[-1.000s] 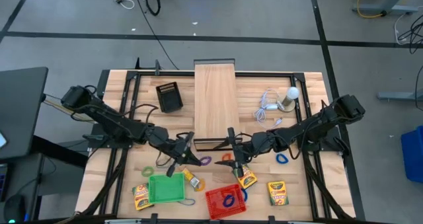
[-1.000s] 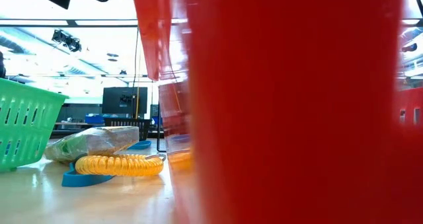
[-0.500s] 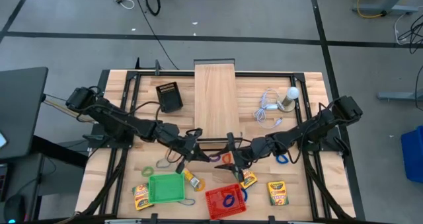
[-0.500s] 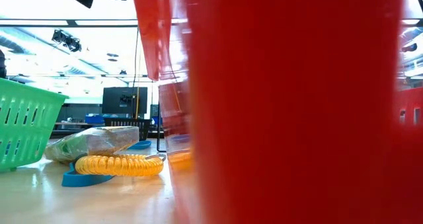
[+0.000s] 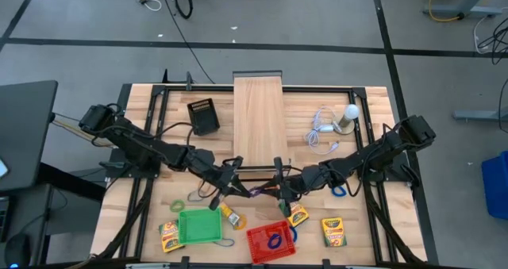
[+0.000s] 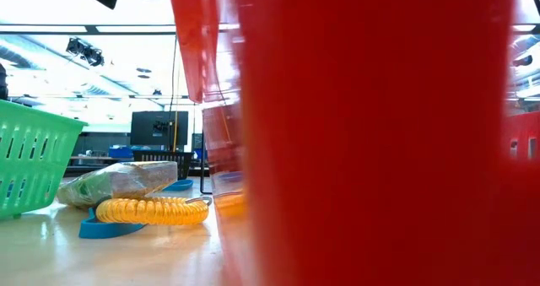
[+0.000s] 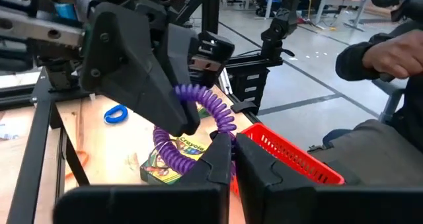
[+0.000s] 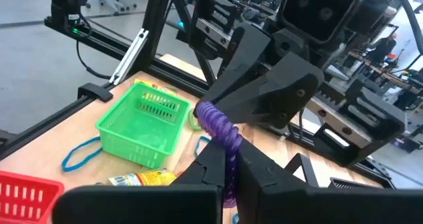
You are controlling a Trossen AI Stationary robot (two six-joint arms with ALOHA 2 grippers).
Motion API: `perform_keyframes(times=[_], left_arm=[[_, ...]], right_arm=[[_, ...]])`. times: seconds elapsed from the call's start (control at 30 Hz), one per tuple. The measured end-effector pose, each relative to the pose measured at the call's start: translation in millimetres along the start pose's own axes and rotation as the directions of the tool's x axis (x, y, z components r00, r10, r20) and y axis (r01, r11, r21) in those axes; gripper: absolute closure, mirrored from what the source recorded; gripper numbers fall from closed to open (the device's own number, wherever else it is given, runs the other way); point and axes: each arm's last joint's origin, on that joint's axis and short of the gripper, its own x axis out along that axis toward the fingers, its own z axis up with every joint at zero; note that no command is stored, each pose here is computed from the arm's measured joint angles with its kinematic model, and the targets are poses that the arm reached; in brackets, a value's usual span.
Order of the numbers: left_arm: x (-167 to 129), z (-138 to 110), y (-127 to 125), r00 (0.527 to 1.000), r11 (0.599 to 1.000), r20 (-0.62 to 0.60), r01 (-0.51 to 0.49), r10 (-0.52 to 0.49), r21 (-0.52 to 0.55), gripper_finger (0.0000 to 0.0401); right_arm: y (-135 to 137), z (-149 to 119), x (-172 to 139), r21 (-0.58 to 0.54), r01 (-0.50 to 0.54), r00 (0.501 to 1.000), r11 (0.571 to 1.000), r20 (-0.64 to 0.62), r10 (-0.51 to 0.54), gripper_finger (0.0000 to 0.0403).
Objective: Pick & Place Office Desk Supplies
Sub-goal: Put the violet spring keychain into the red basket
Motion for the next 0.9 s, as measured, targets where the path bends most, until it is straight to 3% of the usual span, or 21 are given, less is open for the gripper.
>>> perform_keyframes(times=[0.2,0.5,0.9], left_arm=[[-3,-1,0,0.999,0.999,-0.037,0.003,-0.001,0.041,0.0337],[-23,11,-2,0.997,0.998,-0.073,0.008,-0.003,0.067,0.0327],[-46,8,-4,0.986,0.995,-0.160,-0.028,0.044,0.098,0.0326]], right_arm=[[4,1,-1,0.001,-0.013,1.000,1.000,0.003,0.013,0.0391],[13,4,-3,0.010,-0.046,0.999,0.999,0.012,0.045,0.0392],[51,5,-15,0.135,-0.237,0.969,0.962,-0.039,0.245,0.0392]])
